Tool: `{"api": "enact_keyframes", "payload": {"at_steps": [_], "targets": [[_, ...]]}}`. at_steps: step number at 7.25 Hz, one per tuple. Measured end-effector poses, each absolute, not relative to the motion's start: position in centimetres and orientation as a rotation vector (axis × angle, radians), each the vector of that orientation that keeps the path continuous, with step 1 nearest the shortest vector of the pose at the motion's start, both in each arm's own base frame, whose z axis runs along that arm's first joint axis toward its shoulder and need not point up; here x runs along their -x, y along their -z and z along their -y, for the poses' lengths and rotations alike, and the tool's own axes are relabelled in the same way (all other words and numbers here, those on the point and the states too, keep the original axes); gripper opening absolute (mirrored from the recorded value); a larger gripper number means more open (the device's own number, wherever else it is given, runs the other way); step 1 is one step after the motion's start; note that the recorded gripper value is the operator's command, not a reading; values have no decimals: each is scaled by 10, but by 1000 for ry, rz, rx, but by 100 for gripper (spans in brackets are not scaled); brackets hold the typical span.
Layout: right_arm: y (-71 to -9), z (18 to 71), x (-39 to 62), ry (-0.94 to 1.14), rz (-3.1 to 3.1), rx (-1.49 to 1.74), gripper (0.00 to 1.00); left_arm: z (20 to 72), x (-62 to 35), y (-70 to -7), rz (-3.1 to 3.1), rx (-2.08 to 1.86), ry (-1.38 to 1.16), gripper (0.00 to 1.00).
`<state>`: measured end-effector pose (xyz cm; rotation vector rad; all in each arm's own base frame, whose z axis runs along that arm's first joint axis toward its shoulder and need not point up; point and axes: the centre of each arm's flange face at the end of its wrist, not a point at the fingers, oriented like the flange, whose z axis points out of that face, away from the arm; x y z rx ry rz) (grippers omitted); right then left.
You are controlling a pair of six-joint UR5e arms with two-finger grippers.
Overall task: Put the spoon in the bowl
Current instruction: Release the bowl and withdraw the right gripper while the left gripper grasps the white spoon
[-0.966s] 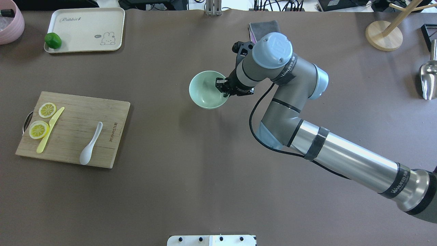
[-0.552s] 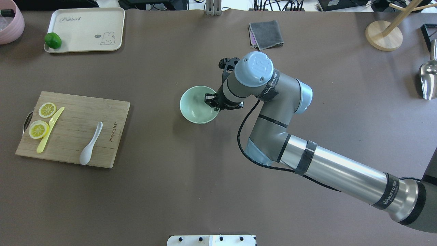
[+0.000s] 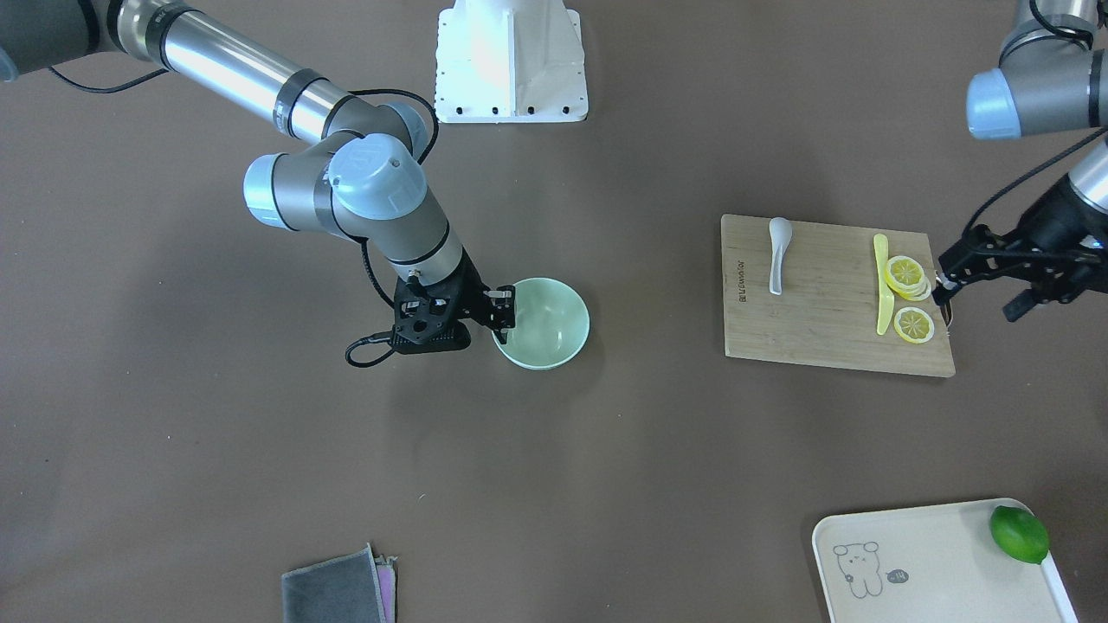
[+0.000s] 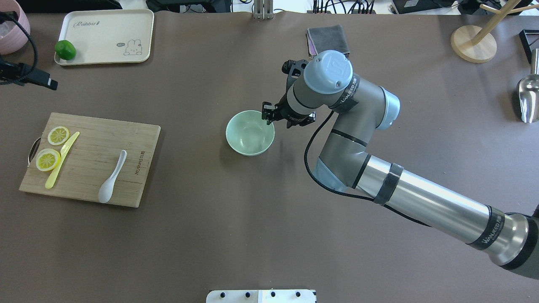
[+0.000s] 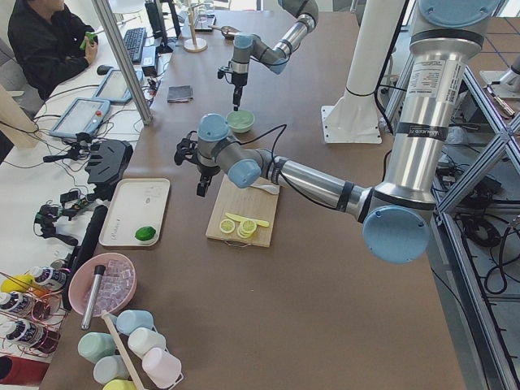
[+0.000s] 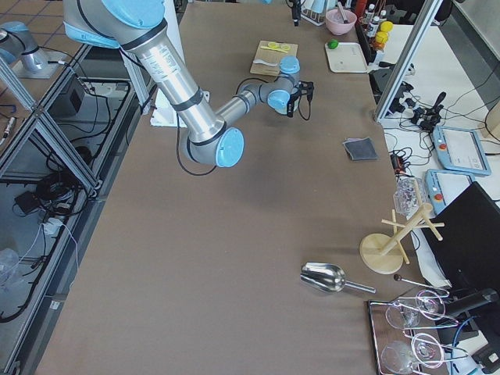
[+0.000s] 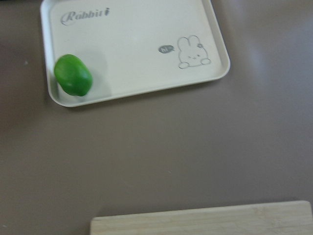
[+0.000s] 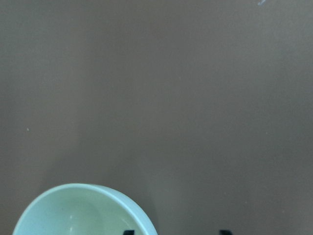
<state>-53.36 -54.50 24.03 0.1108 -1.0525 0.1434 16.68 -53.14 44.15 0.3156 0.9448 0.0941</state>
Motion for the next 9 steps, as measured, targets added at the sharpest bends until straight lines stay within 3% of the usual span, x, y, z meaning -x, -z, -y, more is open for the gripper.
{"api": "enact_keyframes", "payload": {"at_steps": [5,9], "targets": [[-371,590,306,118,977,-279,100,427,-303,-432,-844,-311,-180,97],[-401,595,254,88,945,-260,100,392,-351,-452,-794,-289,-251,95]]}}
